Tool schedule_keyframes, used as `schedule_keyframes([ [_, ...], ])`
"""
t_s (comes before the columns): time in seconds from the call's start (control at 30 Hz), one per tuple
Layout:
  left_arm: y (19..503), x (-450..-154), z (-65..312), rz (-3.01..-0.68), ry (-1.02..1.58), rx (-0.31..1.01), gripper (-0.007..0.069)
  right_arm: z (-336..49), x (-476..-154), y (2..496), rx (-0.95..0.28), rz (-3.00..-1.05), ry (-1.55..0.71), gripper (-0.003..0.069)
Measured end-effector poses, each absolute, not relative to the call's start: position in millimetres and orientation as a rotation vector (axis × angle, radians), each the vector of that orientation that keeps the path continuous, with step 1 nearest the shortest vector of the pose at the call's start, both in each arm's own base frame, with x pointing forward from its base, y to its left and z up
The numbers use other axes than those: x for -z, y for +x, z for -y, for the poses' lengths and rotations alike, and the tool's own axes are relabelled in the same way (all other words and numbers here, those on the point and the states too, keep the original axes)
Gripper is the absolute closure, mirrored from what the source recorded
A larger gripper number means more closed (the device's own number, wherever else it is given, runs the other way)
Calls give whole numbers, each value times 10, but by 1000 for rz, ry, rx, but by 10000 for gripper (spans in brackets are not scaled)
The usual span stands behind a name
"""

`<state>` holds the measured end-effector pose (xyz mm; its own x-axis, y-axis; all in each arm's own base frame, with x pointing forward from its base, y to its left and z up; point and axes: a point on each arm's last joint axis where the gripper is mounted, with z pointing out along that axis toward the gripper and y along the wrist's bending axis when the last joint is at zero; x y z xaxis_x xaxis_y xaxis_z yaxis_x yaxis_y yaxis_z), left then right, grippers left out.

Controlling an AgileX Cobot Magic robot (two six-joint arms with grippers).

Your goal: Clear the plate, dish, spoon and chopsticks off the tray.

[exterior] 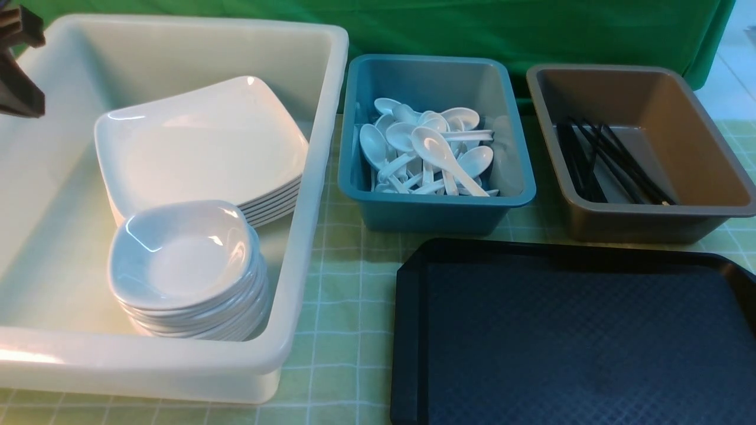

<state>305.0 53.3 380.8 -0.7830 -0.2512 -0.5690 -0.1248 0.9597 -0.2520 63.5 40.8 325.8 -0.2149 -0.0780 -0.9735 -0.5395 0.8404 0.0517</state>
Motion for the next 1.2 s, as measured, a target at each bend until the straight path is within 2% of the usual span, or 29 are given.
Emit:
schedule_keyframes([
  [0.23,3045,-3807,-544,-2478,-260,246,634,-448,-3047,669,-475,-1692,-471,591],
  [0.37,3049,-3809,-548,-2474,-260,239,634,-369,-2881,641,-441,-1631,-397,583],
  [0.43,3049,-3809,-549,-2474,-259,237,634,-301,-2763,620,-392,-1625,-338,573],
  [0.47,3047,-3808,-550,-2476,-259,235,634,-233,-2613,606,-323,-1636,-279,568],
  [0.6,3031,-3797,-543,-2498,-253,242,634,-99,-2232,562,-173,-1662,-134,556],
  [0.77,3021,-3790,-538,-2514,-211,233,634,-17,-1926,559,-62,-1715,-21,552],
  [0.9,2990,-3770,-525,-2556,-145,230,634,23,-1909,560,-20,-1713,61,544],
  [1.2,2909,-3783,-471,-2605,-109,287,634,19,-1909,560,-64,-1710,114,523],
])
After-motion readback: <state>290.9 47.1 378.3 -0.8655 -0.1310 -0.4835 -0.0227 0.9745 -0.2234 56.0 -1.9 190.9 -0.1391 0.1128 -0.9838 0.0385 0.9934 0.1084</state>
